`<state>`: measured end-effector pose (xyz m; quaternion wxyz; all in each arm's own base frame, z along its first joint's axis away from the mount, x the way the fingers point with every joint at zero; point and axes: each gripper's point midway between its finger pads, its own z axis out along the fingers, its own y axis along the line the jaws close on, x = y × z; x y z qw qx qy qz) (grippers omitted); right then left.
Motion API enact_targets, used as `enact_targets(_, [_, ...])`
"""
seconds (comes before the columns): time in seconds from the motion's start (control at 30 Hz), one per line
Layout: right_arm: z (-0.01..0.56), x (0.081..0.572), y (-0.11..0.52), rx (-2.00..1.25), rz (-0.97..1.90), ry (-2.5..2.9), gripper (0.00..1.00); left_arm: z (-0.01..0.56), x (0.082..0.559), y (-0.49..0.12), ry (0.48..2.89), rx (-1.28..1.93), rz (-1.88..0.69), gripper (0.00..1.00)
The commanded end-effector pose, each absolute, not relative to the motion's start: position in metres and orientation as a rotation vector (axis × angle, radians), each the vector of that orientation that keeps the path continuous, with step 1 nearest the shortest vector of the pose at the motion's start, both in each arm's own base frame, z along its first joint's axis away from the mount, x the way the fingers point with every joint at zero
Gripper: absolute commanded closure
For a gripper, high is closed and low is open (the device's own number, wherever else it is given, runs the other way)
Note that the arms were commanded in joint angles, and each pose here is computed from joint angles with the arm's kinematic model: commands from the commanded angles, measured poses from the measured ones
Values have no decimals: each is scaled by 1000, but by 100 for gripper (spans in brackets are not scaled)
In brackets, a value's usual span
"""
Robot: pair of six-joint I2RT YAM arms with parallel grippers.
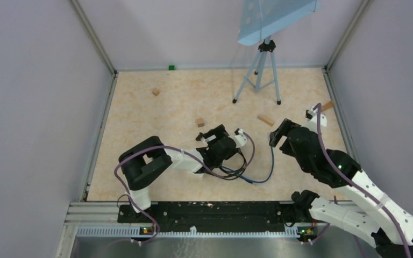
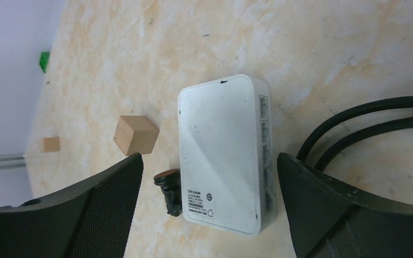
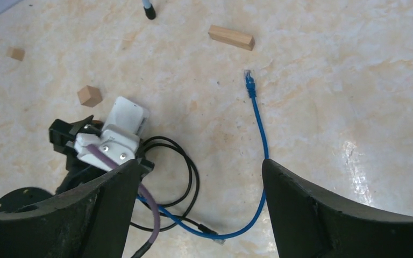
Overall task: Insert the plug into the switch port
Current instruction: Place the switch port at the center of the board.
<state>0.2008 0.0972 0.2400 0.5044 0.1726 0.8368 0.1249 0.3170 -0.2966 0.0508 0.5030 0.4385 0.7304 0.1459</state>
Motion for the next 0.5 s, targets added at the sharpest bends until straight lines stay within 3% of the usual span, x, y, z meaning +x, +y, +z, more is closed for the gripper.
enact_targets(0.0, [236,217,120,272,368,2146,17,81,304,-322,1827,951,90,1])
enact_targets(0.3, [147,262,108,390,435,2364,17,152,255,-330,1942,726,-420,1])
enact_targets(0.47, [106,272,105,421,372,2398,29,168,246,-290,2038,590,-532,1])
